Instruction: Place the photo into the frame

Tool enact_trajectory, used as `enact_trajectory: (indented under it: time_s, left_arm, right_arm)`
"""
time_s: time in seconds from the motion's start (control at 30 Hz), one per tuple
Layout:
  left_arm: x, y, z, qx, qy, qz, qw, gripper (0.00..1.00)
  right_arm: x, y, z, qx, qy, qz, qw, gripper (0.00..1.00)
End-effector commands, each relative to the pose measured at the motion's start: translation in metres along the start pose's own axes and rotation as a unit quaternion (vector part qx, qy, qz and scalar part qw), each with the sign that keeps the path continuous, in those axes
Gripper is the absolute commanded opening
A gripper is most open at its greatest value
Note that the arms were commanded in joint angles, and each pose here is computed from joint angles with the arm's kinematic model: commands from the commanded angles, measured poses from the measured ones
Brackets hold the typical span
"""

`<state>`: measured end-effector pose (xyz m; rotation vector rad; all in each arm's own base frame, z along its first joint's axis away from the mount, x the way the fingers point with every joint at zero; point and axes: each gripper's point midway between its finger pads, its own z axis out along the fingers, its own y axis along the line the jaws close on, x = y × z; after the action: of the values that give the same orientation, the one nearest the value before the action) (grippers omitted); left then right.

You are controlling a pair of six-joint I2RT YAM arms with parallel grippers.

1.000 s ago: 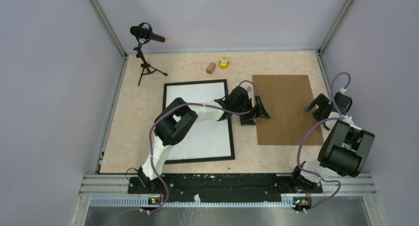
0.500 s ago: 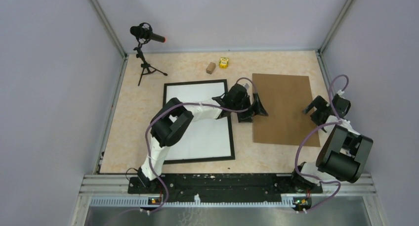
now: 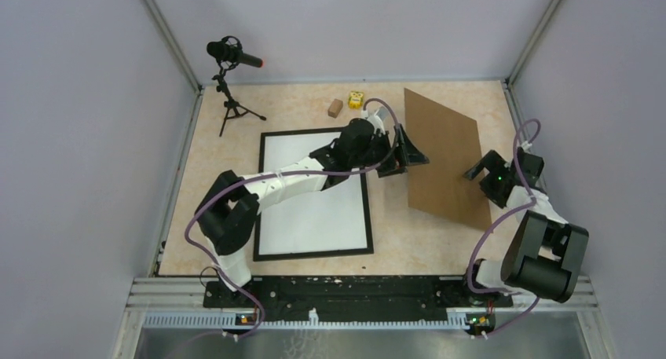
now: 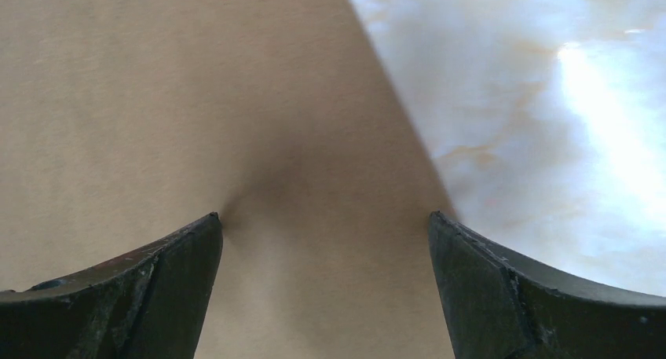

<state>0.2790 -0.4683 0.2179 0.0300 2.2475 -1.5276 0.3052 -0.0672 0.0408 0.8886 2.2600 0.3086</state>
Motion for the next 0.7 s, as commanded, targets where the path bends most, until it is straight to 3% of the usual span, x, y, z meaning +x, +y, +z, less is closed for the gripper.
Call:
enact_trajectory:
  time_s: [0.0, 0.37, 0.5, 0.67]
  left_arm:
    - [0.02, -0.026, -0.015, 0.055, 0.007, 0.005, 0.998, 0.99]
    - [0.023, 0.004, -0.061, 0.023, -0.031, 0.007, 0.999, 0.98]
    - [0.02, 0.018, -0.076, -0.012, -0.052, 0.051, 0.997, 0.98]
    - [0.039, 0.035, -0.086, -0.042, 0.008, 0.126, 0.991, 0.98]
  right_arm:
    - [0.086, 0.038, -0.02, -0.073, 0.158, 0.043, 0.984, 0.98]
    - [0.123, 0.069, -0.024, -0.11, 0.187, 0.023, 0.976, 0.98]
    - [0.123, 0.073, -0.026, -0.11, 0.181, 0.009, 0.977, 0.98]
    - [0.111, 0.072, -0.03, -0.093, 0.171, -0.017, 0.981, 0.99]
